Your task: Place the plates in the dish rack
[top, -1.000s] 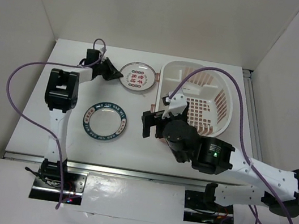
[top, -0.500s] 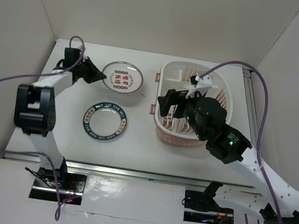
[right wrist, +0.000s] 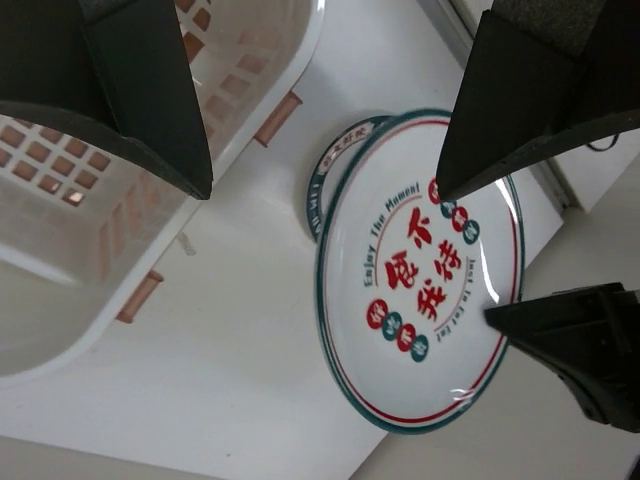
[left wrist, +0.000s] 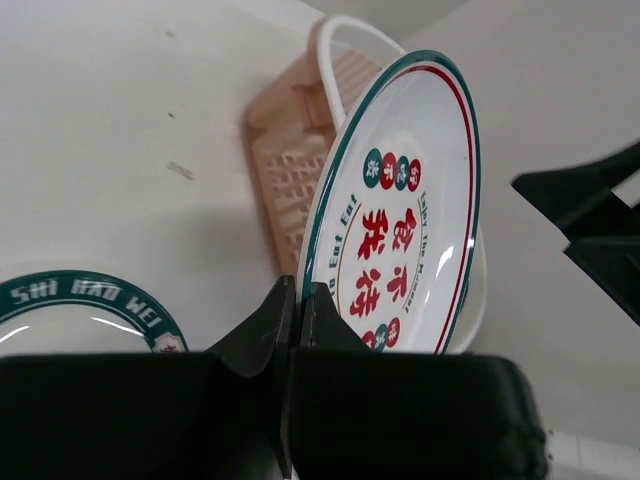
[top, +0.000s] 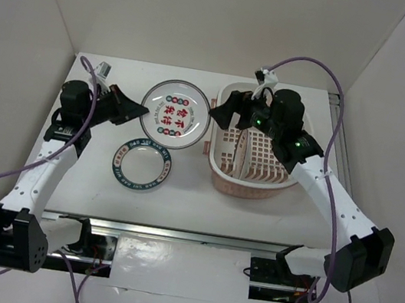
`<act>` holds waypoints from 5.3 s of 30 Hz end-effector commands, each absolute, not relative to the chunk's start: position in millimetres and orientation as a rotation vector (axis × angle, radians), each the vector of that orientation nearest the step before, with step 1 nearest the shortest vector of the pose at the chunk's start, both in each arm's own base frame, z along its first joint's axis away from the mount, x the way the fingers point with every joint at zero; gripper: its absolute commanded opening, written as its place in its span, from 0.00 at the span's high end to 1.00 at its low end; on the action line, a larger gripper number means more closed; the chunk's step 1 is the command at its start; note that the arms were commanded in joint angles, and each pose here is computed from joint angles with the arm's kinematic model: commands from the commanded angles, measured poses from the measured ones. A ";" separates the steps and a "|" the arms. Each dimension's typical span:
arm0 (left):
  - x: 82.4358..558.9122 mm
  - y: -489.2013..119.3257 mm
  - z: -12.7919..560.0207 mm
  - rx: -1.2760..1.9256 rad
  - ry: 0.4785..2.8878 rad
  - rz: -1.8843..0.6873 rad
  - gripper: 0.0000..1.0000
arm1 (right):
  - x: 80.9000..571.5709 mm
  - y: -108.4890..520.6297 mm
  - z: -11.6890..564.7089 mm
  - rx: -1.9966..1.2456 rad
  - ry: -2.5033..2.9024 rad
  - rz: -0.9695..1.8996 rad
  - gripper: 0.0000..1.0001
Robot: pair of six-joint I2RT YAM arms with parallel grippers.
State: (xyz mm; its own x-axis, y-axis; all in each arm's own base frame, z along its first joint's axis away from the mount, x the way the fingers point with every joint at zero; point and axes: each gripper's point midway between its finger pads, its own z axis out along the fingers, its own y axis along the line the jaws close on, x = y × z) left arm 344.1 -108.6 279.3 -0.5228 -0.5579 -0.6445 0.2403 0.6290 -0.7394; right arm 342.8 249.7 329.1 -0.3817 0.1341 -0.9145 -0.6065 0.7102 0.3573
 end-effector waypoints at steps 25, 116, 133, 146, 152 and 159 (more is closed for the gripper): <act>312.2 -147.4 329.6 0.028 1.745 -1.033 0.00 | 324.4 229.5 404.0 -0.200 1.736 0.738 1.00; 271.4 -85.0 206.7 -0.424 2.198 -0.460 0.00 | 266.7 97.1 323.2 0.271 1.978 -0.243 0.00; 236.9 -79.0 41.5 -1.027 2.236 -0.529 0.03 | 260.2 140.4 340.4 0.005 1.952 -0.045 0.00; 243.2 -68.6 7.8 -1.127 2.198 -0.492 0.71 | 256.5 147.1 329.8 -0.024 1.973 0.006 0.00; 242.8 -59.8 -2.9 -1.155 2.217 -0.448 1.00 | 256.2 155.7 329.2 -0.031 1.964 0.054 0.00; 261.6 -58.9 30.7 -1.049 2.168 -0.485 1.00 | 258.3 172.0 320.9 -0.097 1.968 0.108 0.00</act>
